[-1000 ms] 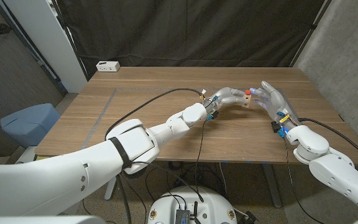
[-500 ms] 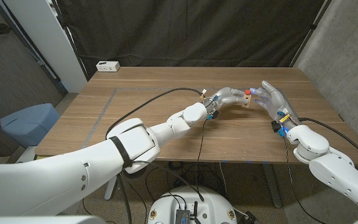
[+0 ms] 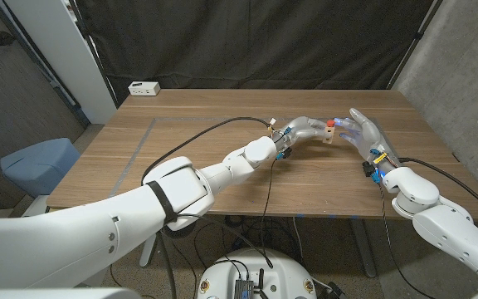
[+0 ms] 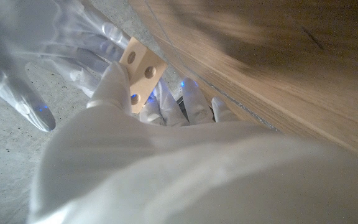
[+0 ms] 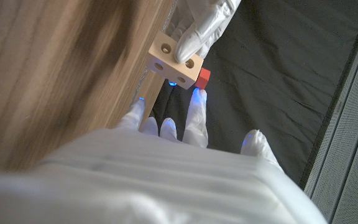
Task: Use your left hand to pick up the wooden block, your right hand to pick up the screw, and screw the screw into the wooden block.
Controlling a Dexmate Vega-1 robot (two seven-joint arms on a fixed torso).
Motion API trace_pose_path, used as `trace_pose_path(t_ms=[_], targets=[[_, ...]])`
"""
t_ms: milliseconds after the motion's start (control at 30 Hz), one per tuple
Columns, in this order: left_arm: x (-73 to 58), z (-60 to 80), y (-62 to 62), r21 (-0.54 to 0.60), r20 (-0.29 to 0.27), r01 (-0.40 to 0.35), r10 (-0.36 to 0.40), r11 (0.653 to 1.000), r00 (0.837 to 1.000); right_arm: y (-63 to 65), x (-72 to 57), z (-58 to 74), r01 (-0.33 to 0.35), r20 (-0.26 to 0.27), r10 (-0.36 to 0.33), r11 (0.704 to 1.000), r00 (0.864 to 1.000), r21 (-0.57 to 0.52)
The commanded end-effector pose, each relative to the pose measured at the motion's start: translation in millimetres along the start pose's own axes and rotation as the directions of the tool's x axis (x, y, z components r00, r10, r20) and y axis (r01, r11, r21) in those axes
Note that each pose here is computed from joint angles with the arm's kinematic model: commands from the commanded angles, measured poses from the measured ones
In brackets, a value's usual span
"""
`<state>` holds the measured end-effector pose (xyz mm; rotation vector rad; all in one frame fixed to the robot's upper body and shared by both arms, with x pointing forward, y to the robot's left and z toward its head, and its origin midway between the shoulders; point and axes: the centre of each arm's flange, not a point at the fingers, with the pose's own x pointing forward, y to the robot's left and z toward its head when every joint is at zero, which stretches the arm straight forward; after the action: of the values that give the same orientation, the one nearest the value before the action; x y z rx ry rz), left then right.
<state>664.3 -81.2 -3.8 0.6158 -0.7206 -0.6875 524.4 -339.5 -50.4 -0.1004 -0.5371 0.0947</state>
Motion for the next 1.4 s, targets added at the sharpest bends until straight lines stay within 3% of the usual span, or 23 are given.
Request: trace_pose_path(t_ms=[33, 900, 1400], targets=[[1.3, -0.4, 1.6, -0.001, -0.010, 0.003, -0.003, 1.000, 1.000, 0.9, -2.2, -1.5, 0.013, -0.008, -0.013, 1.000, 1.000, 0.003], [2.6, -0.6, 2.8, 0.000, -0.019, 0.005, -0.005, 1.000, 1.000, 5.6, -2.9, 2.0, -0.027, -0.001, 0.027, 1.000, 1.000, 0.005], [5.9, -0.6, 3.8, 0.002, -0.039, 0.009, -0.009, 1.000, 0.999, 6.2, 2.6, 2.8, -0.083, -0.002, 0.083, 0.996, 0.997, 0.015]])
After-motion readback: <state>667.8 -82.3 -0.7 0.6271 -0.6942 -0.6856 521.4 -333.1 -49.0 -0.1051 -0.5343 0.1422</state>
